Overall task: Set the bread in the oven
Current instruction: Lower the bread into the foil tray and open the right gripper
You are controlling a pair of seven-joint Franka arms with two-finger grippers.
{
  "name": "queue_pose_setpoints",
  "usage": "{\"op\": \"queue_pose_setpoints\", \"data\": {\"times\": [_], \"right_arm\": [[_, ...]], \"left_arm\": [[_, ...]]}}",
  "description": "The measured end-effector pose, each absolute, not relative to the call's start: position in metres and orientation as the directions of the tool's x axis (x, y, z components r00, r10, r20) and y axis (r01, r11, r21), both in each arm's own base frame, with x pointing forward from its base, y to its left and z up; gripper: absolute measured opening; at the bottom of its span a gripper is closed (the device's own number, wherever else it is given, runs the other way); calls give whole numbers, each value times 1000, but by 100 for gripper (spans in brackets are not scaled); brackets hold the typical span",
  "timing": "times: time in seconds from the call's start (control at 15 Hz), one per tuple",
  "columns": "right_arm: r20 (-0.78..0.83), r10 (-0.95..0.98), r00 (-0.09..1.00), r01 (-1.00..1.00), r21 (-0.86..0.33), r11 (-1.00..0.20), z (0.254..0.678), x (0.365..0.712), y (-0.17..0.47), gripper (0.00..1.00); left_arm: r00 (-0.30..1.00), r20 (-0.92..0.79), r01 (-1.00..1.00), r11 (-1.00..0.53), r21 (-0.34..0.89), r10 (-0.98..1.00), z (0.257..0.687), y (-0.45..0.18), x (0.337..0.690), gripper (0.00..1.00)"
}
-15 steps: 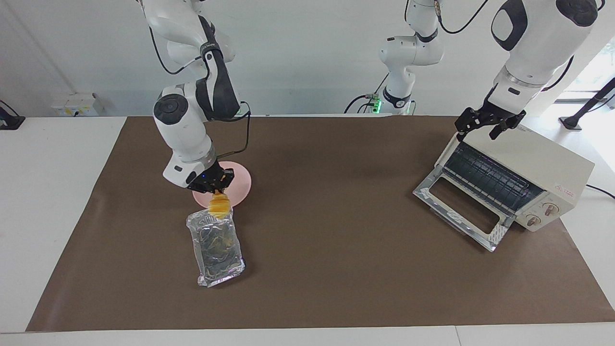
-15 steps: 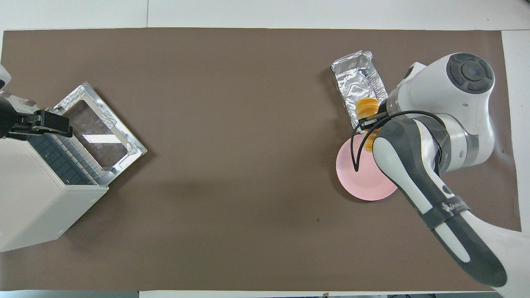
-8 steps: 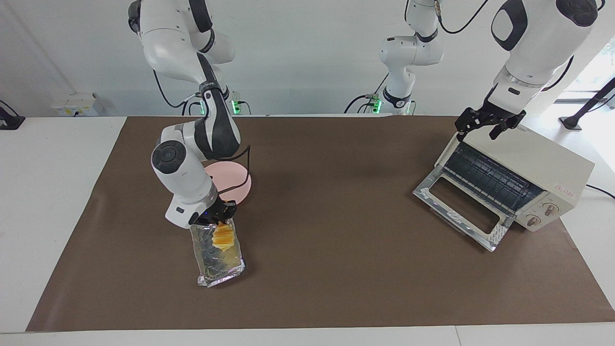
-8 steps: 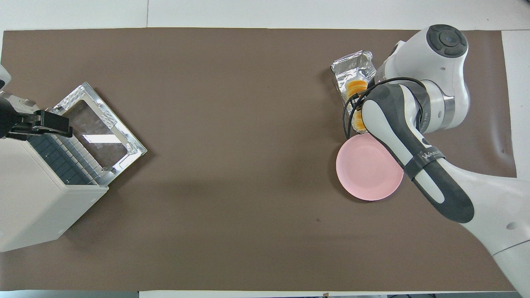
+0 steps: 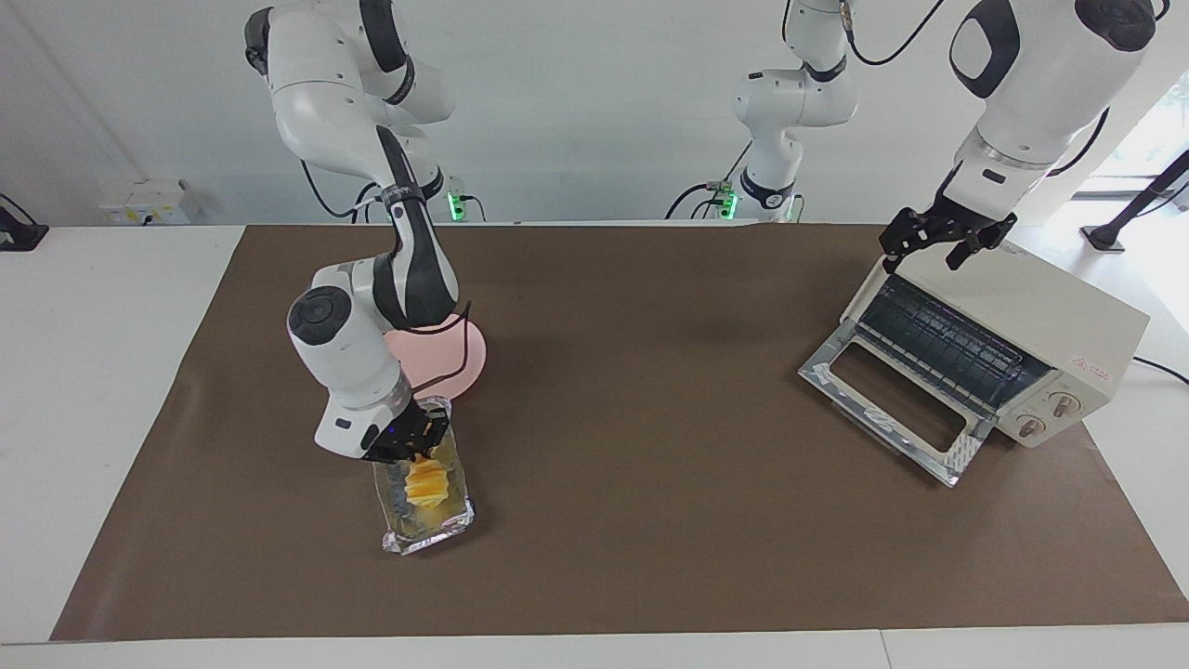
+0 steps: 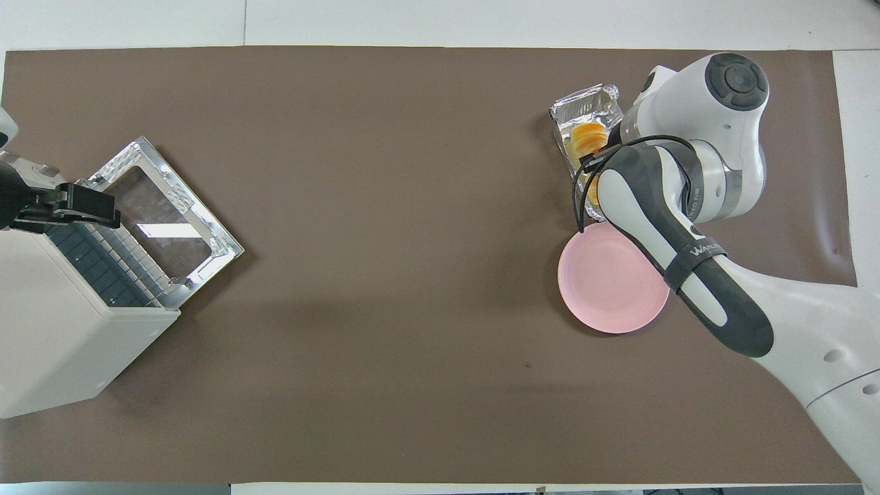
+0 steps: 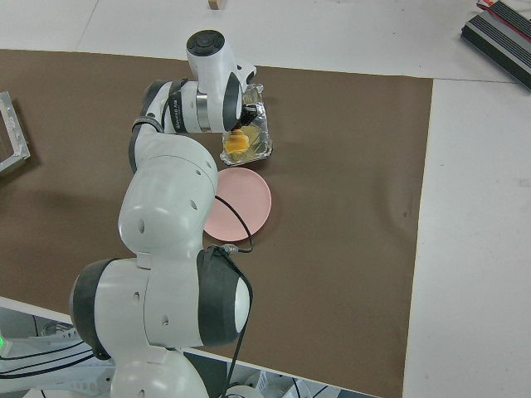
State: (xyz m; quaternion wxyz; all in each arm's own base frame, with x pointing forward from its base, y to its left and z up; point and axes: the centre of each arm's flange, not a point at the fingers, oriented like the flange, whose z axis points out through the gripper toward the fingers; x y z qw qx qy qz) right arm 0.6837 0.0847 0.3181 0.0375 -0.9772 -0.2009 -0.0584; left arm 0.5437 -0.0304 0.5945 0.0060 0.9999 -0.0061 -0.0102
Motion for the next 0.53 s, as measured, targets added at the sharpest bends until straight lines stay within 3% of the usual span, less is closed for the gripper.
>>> {"op": "queue_pose_setpoints", "data": {"times": [0.4, 0.53], "right_arm": [[133, 397, 908, 406, -48, -913, 314, 684, 79, 14], [133, 397, 908, 406, -49, -913, 314, 684, 79, 28]], "left_arm": [[1000, -20, -12, -1000, 12, -12, 594, -30, 544, 100], [1000, -20, -12, -1000, 12, -12, 594, -30, 544, 100]]}}
